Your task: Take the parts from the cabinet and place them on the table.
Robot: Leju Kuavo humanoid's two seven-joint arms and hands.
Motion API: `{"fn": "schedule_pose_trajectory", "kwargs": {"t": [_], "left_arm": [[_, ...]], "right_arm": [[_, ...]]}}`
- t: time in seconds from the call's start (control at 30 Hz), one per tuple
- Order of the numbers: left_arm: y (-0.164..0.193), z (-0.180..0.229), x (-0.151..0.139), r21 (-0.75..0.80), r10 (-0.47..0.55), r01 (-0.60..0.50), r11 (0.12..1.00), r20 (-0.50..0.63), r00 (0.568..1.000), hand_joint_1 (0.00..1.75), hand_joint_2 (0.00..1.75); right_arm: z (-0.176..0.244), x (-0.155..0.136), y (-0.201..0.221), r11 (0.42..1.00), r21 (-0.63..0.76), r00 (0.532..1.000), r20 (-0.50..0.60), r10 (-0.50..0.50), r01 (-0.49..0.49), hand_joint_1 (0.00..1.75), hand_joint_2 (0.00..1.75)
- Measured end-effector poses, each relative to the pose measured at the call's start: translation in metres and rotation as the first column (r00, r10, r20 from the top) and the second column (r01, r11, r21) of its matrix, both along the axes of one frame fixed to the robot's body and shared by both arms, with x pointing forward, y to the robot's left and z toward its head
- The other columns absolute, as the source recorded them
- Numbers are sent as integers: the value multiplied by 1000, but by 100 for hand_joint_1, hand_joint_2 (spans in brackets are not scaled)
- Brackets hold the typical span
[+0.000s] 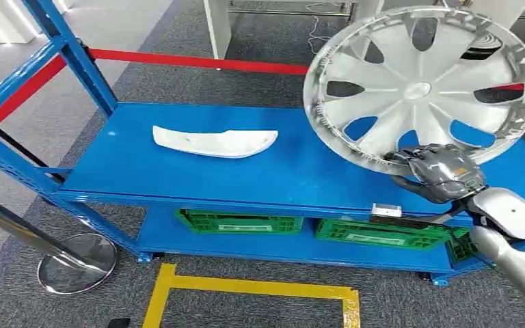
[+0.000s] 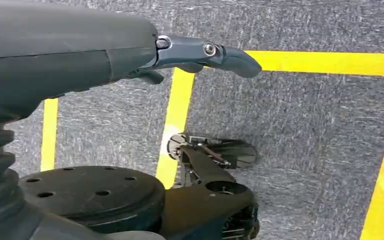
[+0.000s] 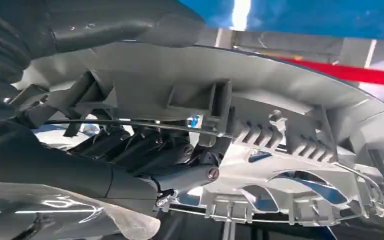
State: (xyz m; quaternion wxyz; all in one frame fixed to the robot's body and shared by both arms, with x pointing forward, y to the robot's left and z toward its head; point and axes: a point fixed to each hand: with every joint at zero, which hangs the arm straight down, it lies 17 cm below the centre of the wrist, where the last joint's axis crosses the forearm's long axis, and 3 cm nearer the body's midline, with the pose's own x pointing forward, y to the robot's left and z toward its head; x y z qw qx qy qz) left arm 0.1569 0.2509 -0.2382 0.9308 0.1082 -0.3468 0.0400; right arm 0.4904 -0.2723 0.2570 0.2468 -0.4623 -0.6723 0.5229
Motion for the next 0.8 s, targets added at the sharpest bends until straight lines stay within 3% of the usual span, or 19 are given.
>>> {"fn": "schedule_pose_trajectory", "kwargs": {"t": [0.57,0.8], "left_arm": [[5,-2,3,28,11,-10,1000,-33,999,0,175],[11,-5,-1,38,23,-21,999,-58,998,0,175]], "right_arm": [[48,-19,38,1000,5,965,261,26,-28,175,175],[51,-32,47,999,36,950,311,20,-33,175,175]]}}
